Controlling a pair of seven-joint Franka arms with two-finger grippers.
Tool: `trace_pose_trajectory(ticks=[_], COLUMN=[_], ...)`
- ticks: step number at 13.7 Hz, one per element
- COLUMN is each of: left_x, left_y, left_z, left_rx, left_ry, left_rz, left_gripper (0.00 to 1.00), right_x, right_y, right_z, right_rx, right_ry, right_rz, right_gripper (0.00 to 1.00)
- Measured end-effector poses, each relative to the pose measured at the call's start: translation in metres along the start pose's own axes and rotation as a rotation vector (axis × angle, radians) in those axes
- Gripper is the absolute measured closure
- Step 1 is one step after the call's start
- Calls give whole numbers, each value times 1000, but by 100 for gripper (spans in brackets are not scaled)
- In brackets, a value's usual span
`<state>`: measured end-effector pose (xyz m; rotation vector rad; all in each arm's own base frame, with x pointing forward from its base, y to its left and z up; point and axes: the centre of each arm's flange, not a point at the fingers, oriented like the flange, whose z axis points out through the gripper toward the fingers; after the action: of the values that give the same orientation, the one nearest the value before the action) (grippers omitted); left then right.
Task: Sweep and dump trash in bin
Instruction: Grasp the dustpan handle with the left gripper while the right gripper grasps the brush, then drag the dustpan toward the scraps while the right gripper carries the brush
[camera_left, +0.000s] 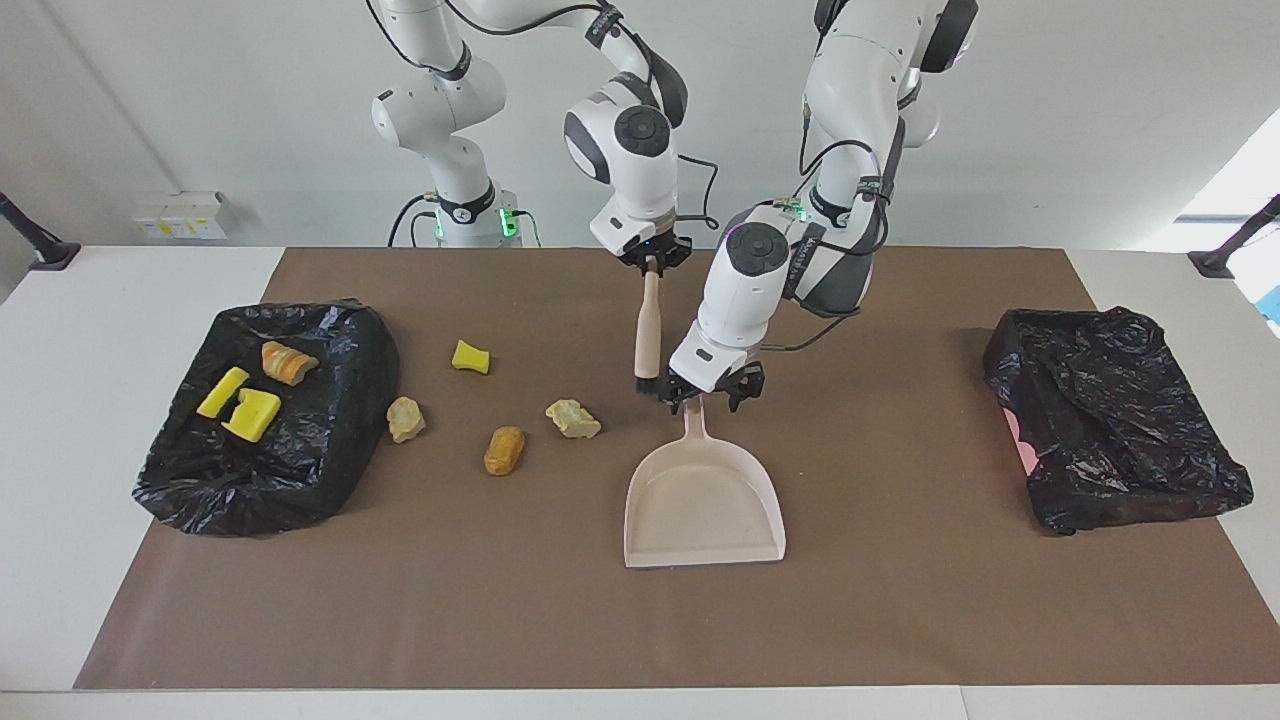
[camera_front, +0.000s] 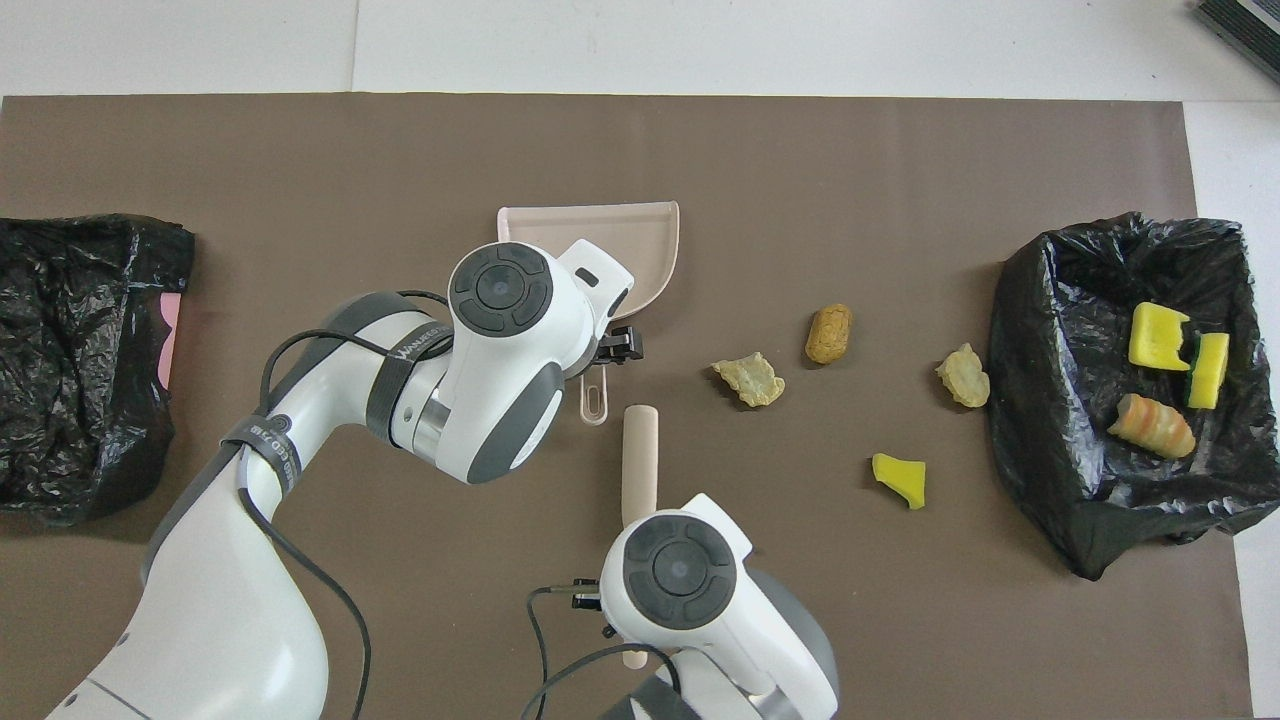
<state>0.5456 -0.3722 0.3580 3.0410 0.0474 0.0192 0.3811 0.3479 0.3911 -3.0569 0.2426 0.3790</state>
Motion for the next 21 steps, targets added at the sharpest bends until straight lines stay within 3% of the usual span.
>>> trace_pose_trajectory(ticks=[2,6,7,10,14,21], left_x=[-3,-7,-8,-12,-12,8], left_y=[3,5,5,2,-22,-118], left_z=[0,1,2,-1,-32,-112], left_rx=[0,3,8,31,64,53], left_ry=[-1,-7,-13,-44,-105,-171], left_rz=[5,12,14,60,349,763], left_gripper=[5,59,68,69,69,69], right_x=[19,52,60,87,114,119], right_y=[29,79,94,143,214,280], right_z=[-19,-37,-38,-39,-31,-1], right_rx=[-23,-157,-191,-271,-362,-334], right_ry=[2,48,50,53,44,60], right_rz=[48,92,110,174,192,148], right_gripper=[74,74,74,74,74,74])
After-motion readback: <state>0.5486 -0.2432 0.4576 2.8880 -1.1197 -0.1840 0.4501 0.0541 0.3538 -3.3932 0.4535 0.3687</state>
